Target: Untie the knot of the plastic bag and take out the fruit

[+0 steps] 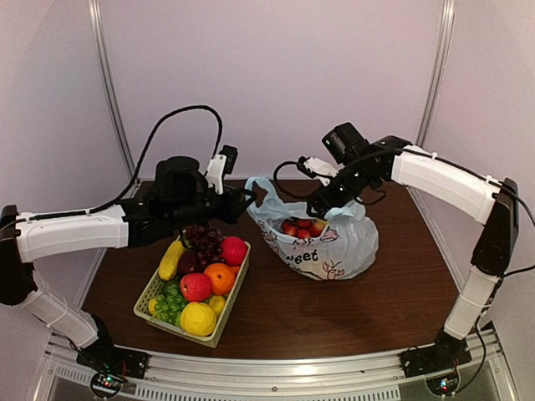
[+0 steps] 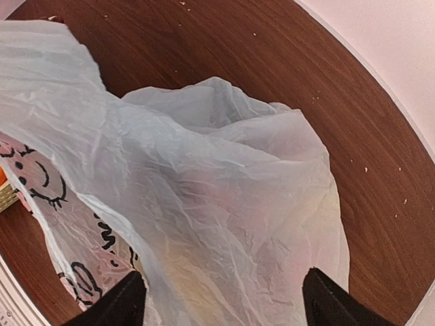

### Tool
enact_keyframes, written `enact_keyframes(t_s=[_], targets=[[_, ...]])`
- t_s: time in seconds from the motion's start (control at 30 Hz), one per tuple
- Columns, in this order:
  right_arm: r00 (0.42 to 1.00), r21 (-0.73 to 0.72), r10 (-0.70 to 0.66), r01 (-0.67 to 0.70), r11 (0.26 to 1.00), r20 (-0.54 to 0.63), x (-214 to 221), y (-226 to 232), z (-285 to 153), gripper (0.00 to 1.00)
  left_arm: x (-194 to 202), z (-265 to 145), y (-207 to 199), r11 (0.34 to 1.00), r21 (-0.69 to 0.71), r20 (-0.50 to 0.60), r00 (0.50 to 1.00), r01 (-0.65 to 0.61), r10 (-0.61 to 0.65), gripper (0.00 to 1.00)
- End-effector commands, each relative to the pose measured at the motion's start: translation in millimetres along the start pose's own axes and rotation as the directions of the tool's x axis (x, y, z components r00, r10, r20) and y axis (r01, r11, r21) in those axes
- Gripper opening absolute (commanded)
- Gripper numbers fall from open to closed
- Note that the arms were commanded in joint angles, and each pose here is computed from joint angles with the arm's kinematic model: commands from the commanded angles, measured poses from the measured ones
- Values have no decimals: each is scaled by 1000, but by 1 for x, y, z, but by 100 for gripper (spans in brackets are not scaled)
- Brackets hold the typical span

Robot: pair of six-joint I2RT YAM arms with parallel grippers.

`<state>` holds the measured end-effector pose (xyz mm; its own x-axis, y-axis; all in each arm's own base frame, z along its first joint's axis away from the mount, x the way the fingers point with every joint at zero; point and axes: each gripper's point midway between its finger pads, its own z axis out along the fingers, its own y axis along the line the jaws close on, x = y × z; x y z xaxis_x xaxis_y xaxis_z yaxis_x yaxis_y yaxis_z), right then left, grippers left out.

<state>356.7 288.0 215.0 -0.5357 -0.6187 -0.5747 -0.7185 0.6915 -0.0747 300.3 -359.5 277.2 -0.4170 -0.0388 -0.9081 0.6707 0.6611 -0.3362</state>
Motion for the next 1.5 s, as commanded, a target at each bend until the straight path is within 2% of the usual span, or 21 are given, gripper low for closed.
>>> enact_keyframes(t_s=[0.0, 0.17, 0.27, 0.43, 0.63, 0.77, 0.9, 1.13, 1.2, 1.23, 1.33, 1.43, 1.47], targets=[[999, 157, 32, -29, 987, -19, 4, -30, -2, 71, -14, -1, -5, 1000, 16, 40, 999, 4, -5, 0], [997, 161, 72, -70, 984, -6, 5, -45, -5, 51, -10, -4, -3, 1000, 11, 31, 1000, 5, -5, 0], [997, 112, 77, -75, 991, -13, 8, -40, -2, 37, -10, -6, 0, 1000, -4, 34, 999, 7, -7, 0], [996, 66, 84, -85, 994, 22, 2, -33, -8, 0, -9, -9, 4, 1000, -28, 37, 999, 9, -8, 0], [974, 222, 138, -177, 959, 182, -33, -71, -61, 0, -4, -12, 9, 999, -49, 21, 1000, 11, -10, 0], [922, 298, 177, -286, 911, 345, -58, -101, -117, 0, -5, -14, 9, 999, -52, 20, 1000, 9, -8, 0], [877, 296, 193, -344, 891, 440, -65, -111, -151, 0, -3, -16, 11, 998, -64, 17, 1000, 9, -8, 0], [866, 173, 217, -324, 930, 450, -53, -86, -148, 0, 1, -20, 9, 999, -49, -3, 1000, 0, 0, 2], [867, 97, 220, -291, 952, 447, -51, -71, -141, 0, 2, -23, 4, 1000, -22, -9, 1000, -11, 11, 9], [866, 60, 222, -276, 959, 447, -50, -64, -138, 0, 3, -24, -1, 1000, 7, -19, 1000, -16, 16, 17], [867, -33, 218, -228, 973, 448, -48, -42, -133, 0, -1, -33, -15, 997, 71, -27, 999, -30, 32, 58], [872, -74, 210, -198, 977, 443, -44, -31, -129, 0, -15, -44, -31, 989, 137, -17, 998, -52, 55, 88], [872, -83, 209, -192, 978, 442, -44, -28, -129, 0, -17, -46, -36, 987, 152, -28, 997, -61, 66, 94]])
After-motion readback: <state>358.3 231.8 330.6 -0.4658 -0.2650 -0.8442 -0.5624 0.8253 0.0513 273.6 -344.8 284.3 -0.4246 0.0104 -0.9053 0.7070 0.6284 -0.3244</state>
